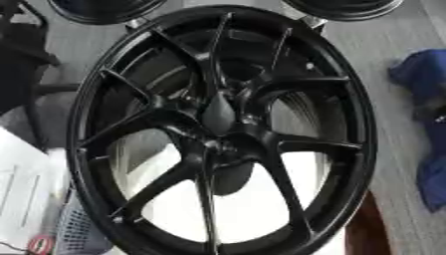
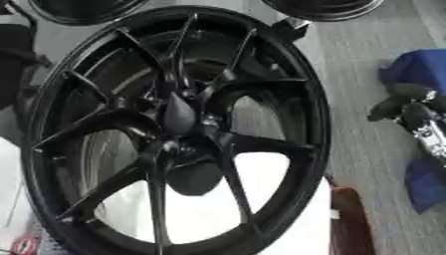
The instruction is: Pull the pin out of the wheel hub.
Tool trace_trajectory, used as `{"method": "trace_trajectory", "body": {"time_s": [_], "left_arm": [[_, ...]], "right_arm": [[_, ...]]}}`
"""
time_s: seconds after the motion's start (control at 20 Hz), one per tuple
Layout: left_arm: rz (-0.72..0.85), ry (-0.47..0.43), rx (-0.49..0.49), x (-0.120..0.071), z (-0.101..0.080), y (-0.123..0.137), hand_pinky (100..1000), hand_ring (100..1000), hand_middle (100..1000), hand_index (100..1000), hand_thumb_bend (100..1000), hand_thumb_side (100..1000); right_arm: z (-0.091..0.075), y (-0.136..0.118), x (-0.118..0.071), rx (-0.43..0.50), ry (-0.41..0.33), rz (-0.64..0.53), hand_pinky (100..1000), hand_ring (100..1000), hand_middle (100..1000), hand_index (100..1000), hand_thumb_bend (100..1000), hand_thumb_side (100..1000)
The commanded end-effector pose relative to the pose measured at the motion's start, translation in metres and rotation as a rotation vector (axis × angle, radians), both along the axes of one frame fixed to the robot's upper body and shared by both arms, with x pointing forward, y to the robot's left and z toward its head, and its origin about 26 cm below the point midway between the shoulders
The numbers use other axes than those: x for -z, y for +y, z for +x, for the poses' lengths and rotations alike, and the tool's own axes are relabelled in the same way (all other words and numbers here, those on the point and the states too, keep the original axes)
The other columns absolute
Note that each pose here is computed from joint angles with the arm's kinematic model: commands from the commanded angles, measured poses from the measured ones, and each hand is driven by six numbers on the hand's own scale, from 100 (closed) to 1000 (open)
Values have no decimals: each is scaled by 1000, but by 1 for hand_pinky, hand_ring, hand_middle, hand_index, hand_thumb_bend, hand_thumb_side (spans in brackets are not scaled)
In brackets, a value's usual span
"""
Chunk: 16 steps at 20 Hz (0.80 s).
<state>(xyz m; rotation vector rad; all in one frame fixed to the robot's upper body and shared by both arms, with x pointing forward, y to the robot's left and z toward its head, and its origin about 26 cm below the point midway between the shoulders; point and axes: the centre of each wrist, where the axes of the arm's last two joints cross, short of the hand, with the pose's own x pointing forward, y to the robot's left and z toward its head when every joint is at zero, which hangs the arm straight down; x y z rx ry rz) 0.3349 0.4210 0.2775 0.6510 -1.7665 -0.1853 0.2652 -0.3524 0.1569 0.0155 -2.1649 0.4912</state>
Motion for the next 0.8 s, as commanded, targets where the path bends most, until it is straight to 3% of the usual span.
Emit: {"method": "trace_trajectory", "body": {"time_s": [0.05,0.3,0.5,0.55,0.7,0.8], "left_arm": [[1,-97,4,-22,-7,-8,737,746,611,758,254,751],[-53,-276,89,-40,-14,-52,718,715,577,733,209,701],[-67,-304,96,-42,-17,-63,718,715,577,733,209,701],[-69,-308,97,-42,-18,-64,723,712,575,730,212,649],[-139,-432,148,-59,-26,-74,728,713,577,732,223,669],[-195,-484,206,-57,-31,-84,726,711,575,731,228,679]], "right_arm": [[-2,0,-9,-7,-30,-15,813,655,622,809,100,582],[-2,1,-9,-12,-28,-14,812,655,622,808,100,582],[-2,1,-9,-12,-28,-13,812,655,622,808,100,582],[-2,1,-9,-14,-28,-13,811,654,621,808,100,578],[1,8,-8,-47,-32,16,811,653,621,808,100,577],[2,9,-9,-55,-37,26,811,654,620,808,100,576]]}}
